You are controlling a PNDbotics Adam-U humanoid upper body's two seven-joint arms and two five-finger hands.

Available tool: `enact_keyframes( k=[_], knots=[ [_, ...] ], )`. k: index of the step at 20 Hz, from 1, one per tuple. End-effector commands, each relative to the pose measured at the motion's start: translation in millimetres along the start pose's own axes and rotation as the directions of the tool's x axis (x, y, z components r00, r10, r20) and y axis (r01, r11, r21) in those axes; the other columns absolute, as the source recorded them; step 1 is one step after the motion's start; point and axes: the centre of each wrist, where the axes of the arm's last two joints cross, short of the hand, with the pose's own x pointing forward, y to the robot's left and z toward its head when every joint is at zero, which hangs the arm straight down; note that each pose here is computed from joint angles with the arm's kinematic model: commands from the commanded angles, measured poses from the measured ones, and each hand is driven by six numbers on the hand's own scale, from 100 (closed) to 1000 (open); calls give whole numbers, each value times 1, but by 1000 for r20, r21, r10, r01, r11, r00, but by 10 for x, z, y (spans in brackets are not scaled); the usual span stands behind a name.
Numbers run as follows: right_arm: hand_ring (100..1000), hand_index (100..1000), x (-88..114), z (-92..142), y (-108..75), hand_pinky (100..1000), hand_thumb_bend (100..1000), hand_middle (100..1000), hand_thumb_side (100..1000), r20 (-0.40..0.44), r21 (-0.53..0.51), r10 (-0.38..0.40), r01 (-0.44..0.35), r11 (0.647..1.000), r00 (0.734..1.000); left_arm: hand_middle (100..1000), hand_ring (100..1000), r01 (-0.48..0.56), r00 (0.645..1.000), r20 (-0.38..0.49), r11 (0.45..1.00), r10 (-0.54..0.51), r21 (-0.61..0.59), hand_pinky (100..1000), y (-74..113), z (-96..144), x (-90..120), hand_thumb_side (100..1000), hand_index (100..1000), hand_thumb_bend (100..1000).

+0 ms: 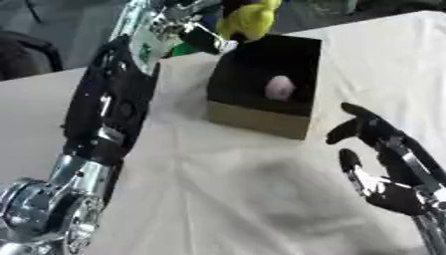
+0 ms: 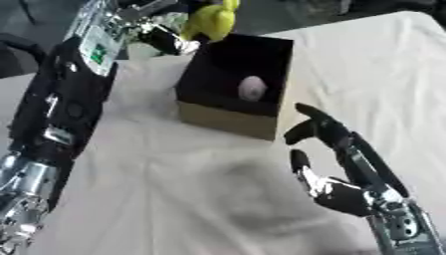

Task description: Pick up objects on the table and place them in the box.

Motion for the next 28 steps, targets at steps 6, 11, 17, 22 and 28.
enact_keyframes(
  k=[6, 11, 17, 22, 28],
  knots=[
    [666, 1000, 47, -47, -29, 829, 100, 647, 478, 26, -4, 6, -6, 1000, 1000, 621, 610, 104, 993, 77, 977, -91, -184, 715, -237, -67, 31, 211, 799, 220],
    [666, 1000, 50, -49, -38, 829, 100, 647, 476, 28, -8, 9, -8, 1000, 1000, 733, 707, 110, 992, 76, 988, -102, -112, 779, -223, 16, -22, 363, 873, 425],
    [666, 1000, 53, -49, -52, 829, 100, 647, 477, 28, -14, 13, -12, 1000, 1000, 767, 744, 79, 993, 77, 993, -86, 93, 808, -8, 197, -76, 596, 881, 559],
    [666, 1000, 58, -54, -66, 829, 100, 648, 476, 30, -17, 18, -17, 1000, 999, 700, 685, -11, 997, 77, 958, -12, 286, 783, 124, 420, -89, 464, 834, 197],
    [666, 1000, 77, -80, -101, 828, 100, 649, 473, 40, -30, 27, -26, 999, 999, 640, 644, -300, 953, 204, 806, 225, 510, 765, 52, 838, 0, 550, 787, 100]
  ],
)
